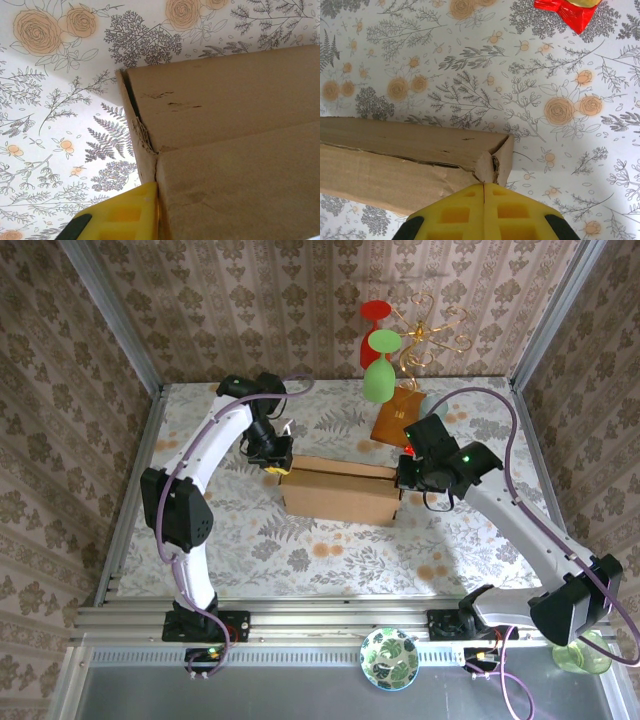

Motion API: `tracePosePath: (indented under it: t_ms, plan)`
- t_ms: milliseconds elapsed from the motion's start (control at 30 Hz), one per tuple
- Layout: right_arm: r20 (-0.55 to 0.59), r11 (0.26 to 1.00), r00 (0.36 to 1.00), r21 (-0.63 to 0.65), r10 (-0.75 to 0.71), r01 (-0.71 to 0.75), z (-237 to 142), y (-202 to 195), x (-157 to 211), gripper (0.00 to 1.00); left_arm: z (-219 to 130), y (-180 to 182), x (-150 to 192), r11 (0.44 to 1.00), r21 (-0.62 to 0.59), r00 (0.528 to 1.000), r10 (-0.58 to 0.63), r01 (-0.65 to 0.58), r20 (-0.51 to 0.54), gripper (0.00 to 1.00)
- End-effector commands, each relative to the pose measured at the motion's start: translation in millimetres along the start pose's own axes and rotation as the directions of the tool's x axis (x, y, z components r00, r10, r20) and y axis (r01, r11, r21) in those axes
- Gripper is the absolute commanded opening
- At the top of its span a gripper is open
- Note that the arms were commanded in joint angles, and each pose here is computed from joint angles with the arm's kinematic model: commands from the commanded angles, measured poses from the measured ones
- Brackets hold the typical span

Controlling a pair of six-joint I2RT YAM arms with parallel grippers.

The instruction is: Fold the paper box

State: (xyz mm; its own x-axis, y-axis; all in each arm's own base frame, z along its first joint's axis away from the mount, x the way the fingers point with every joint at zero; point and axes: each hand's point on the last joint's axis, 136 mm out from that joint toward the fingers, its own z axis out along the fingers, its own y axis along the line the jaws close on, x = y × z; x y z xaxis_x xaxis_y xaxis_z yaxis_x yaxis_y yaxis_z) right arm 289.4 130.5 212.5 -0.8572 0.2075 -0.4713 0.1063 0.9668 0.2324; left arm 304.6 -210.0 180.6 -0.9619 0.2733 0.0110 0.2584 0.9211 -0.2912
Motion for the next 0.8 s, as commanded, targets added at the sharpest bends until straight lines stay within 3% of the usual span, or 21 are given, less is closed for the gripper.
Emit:
tracePosePath:
  t_ms: [0, 367, 767]
  plan:
    - [-0.039, 0.994, 0.996, 0.078, 0.08, -0.077, 2, -12, 10, 0.0, 15, 5, 1, 0.999, 0.001, 0.998, -0.047, 0.047, -0.043, 0.15]
    - [-0.005, 0.985, 0.991, 0.112, 0.134, -0.132, 3, -17, 24, 0.0, 18, 6, 1, 0.998, 0.007, 0.997, -0.061, 0.061, -0.037, 0.15]
    - [0.024, 0.983, 0.995, 0.155, 0.096, -0.099, 5, -32, 41, 0.0, 22, 5, 4, 0.998, 0.021, 0.997, -0.065, 0.066, -0.031, 0.17]
